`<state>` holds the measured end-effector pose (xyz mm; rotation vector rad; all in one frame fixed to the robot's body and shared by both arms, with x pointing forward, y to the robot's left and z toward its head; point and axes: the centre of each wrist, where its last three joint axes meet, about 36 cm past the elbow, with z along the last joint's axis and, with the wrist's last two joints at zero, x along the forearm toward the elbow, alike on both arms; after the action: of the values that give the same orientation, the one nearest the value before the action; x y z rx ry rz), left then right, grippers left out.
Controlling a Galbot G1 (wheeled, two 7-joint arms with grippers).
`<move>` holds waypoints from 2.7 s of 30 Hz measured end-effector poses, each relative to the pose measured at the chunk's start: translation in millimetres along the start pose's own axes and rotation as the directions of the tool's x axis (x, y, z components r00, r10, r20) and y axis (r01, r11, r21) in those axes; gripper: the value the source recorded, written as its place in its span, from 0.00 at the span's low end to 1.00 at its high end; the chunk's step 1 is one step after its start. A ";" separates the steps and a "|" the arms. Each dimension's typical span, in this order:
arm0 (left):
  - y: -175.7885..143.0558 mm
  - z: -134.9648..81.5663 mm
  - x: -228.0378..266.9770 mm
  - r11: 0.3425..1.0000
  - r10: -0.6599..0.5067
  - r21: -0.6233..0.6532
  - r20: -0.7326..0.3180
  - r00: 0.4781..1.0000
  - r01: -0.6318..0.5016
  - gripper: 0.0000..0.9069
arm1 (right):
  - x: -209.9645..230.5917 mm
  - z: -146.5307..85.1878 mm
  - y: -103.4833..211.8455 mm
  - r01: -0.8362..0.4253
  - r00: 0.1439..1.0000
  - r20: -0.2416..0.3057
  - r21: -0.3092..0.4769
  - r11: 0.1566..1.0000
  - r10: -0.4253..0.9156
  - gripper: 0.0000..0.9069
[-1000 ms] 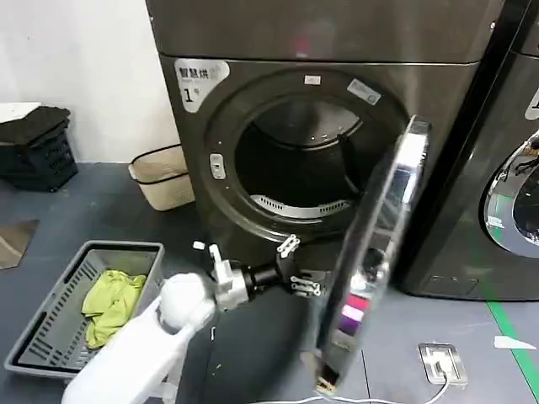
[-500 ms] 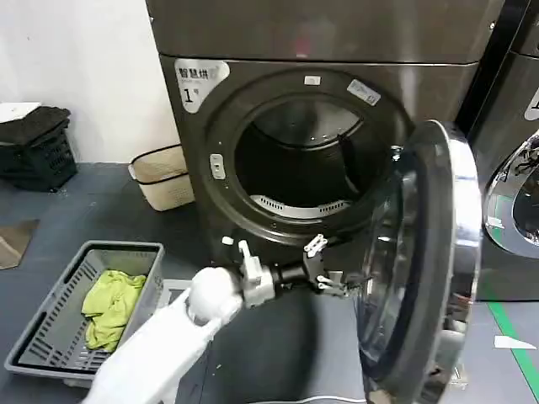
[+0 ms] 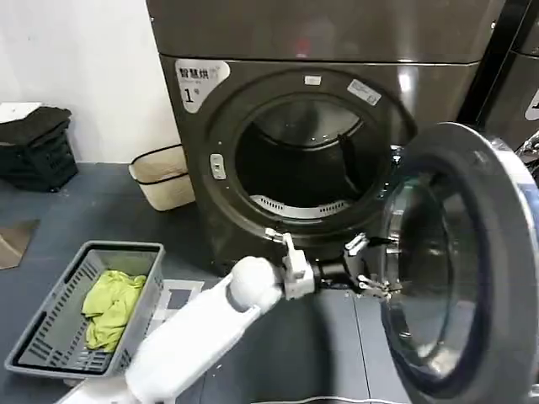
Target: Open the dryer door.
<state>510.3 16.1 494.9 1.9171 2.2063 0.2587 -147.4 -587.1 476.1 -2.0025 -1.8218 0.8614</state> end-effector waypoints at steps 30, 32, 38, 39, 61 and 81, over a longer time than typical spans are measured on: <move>24.5 -0.1 -106.4 0.964 0.018 -0.263 -0.026 0.999 -0.024 1.00 | 4.8 34.6 -73.1 -0.274 0.956 -0.084 0.090 0.958 0.281 1.00; 28.9 -3.8 -111.0 0.961 0.016 -0.274 -0.029 0.999 -0.023 1.00 | 6.3 34.4 -72.6 -0.274 0.956 -0.084 0.089 0.958 0.281 1.00; 42.1 -13.9 -122.6 0.957 -0.004 -0.288 -0.036 0.999 -0.007 1.00 | 9.0 37.2 -74.7 -0.282 0.953 -0.089 0.091 0.955 0.290 1.00; 43.7 -15.2 -123.9 0.957 -0.006 -0.290 -0.038 0.999 -0.005 1.00 | 9.2 37.9 -75.9 -0.285 0.952 -0.091 0.092 0.954 0.293 1.00; 59.7 -27.0 -133.6 0.953 -0.070 -0.297 -0.050 0.996 0.052 1.00 | -0.9 46.9 -97.4 -0.329 0.933 -0.109 0.121 0.936 0.342 1.00; 26.7 -39.6 -68.6 0.983 -0.023 -0.182 -0.060 0.998 0.012 1.00 | -13.3 47.7 -91.7 -0.313 0.937 -0.122 0.112 0.943 0.326 1.00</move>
<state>534.3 -48.0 542.9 1.8142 2.1532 0.5048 -249.4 -594.4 496.2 -2.2745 -1.3779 0.8492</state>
